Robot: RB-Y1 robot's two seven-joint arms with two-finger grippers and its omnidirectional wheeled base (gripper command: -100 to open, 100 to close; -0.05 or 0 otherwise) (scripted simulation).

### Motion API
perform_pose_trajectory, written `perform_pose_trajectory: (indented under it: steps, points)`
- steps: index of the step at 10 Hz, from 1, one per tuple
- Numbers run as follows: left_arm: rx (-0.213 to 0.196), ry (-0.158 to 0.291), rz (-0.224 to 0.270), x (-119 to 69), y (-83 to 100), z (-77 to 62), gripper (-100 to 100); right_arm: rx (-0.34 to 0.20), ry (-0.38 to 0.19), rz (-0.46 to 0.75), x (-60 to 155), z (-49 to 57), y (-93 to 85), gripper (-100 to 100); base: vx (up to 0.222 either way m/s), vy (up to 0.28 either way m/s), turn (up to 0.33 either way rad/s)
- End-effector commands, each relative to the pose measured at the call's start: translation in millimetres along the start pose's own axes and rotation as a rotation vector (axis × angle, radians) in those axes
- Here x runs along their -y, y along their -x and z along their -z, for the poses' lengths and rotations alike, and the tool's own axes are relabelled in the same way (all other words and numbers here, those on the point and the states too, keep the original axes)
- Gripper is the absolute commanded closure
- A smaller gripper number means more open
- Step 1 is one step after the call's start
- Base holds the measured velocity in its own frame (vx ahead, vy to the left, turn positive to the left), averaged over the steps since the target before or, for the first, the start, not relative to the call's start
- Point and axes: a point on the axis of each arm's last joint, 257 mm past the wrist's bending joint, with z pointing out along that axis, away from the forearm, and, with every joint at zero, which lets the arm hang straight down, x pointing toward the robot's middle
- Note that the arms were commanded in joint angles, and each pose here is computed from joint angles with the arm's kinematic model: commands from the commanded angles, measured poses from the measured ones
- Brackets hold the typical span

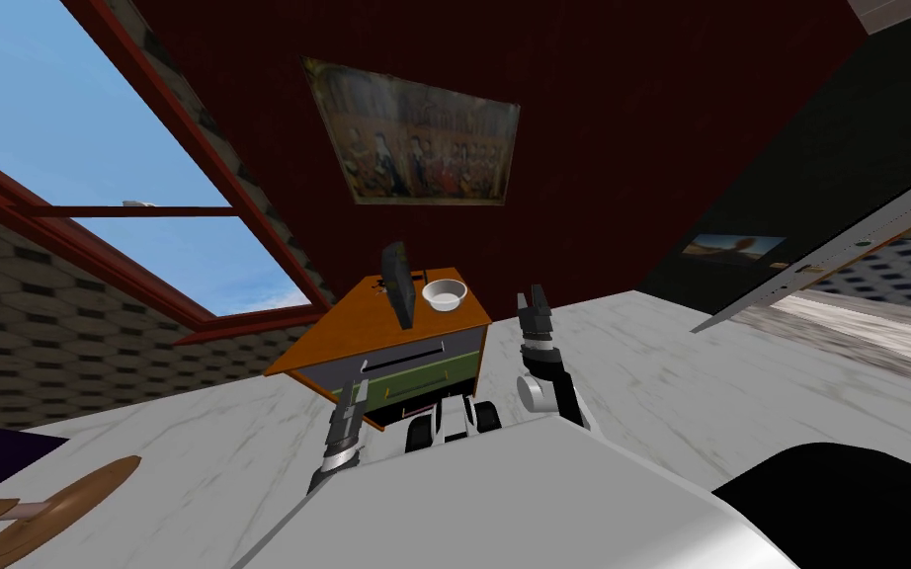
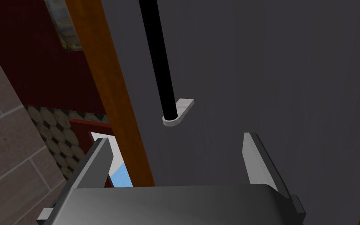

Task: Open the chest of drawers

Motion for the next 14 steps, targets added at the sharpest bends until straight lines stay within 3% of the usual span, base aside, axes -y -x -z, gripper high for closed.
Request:
perform_pose_trajectory:
  steps: [1, 14]
  points:
    - [0.008, 0.018, 0.011, -2.5, 2.5, -6.8, -100, 0.0, 0.0, 0.0, 0.0, 0.0, 0.0, 0, -0.023, -0.021, -0.004]
    - [0.007, 0.109, 0.026, -10.1, 20.4, -41.7, -100, 0.0, 0.0, 0.0, 0.0, 0.0, 0.0, 0, -0.024, -0.023, -0.005]
